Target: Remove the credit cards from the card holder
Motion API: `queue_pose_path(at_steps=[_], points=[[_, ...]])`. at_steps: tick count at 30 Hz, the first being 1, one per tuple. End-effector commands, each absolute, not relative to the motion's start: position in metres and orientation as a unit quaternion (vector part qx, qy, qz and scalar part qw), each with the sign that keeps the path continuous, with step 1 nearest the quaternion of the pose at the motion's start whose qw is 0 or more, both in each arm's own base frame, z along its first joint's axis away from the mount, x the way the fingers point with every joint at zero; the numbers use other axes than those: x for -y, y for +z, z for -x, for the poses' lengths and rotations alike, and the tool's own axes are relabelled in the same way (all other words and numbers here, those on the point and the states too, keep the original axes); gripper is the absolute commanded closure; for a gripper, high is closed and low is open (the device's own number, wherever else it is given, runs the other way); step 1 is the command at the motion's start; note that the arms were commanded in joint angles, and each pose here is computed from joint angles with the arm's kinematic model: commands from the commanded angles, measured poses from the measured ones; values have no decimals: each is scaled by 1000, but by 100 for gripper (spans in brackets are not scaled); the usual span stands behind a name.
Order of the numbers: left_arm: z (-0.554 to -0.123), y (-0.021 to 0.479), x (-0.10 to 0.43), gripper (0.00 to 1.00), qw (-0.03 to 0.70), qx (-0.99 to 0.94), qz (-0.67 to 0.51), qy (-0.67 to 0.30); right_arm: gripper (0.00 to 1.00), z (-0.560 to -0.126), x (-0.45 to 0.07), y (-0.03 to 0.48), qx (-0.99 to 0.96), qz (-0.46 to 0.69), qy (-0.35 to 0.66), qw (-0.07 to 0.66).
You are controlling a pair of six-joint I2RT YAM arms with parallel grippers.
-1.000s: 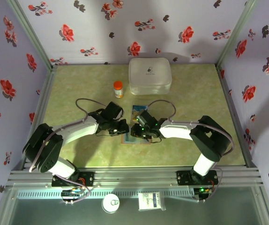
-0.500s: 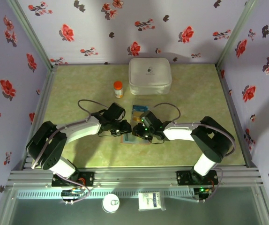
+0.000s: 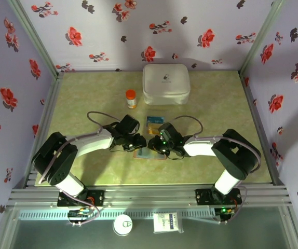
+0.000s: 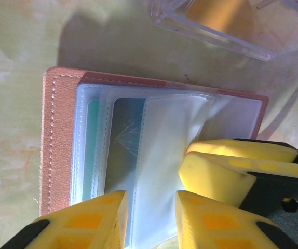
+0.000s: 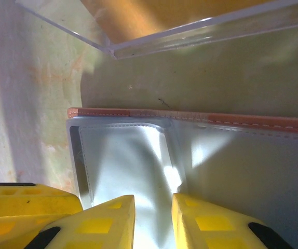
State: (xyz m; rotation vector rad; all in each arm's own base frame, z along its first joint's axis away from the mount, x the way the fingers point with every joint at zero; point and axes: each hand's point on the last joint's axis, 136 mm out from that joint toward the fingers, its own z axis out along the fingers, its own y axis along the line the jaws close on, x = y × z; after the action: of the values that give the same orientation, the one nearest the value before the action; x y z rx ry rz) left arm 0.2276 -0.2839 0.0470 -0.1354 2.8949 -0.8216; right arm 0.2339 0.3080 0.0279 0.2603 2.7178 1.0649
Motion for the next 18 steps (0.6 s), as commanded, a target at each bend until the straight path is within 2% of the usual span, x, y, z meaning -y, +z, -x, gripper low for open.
queue_pose_path(at_steps=[1,9,18], points=[[-225,38,282,71,60,-961,53,-263,74,-231,-299,24,-923,-104,358,100],[-225,35,290,72,50,-957,52,-281,75,-233,-302,27,-917,-108,371,98],[-229,49,302,83,59,-945,49,-317,74,-234,-306,36,-911,-106,385,102]])
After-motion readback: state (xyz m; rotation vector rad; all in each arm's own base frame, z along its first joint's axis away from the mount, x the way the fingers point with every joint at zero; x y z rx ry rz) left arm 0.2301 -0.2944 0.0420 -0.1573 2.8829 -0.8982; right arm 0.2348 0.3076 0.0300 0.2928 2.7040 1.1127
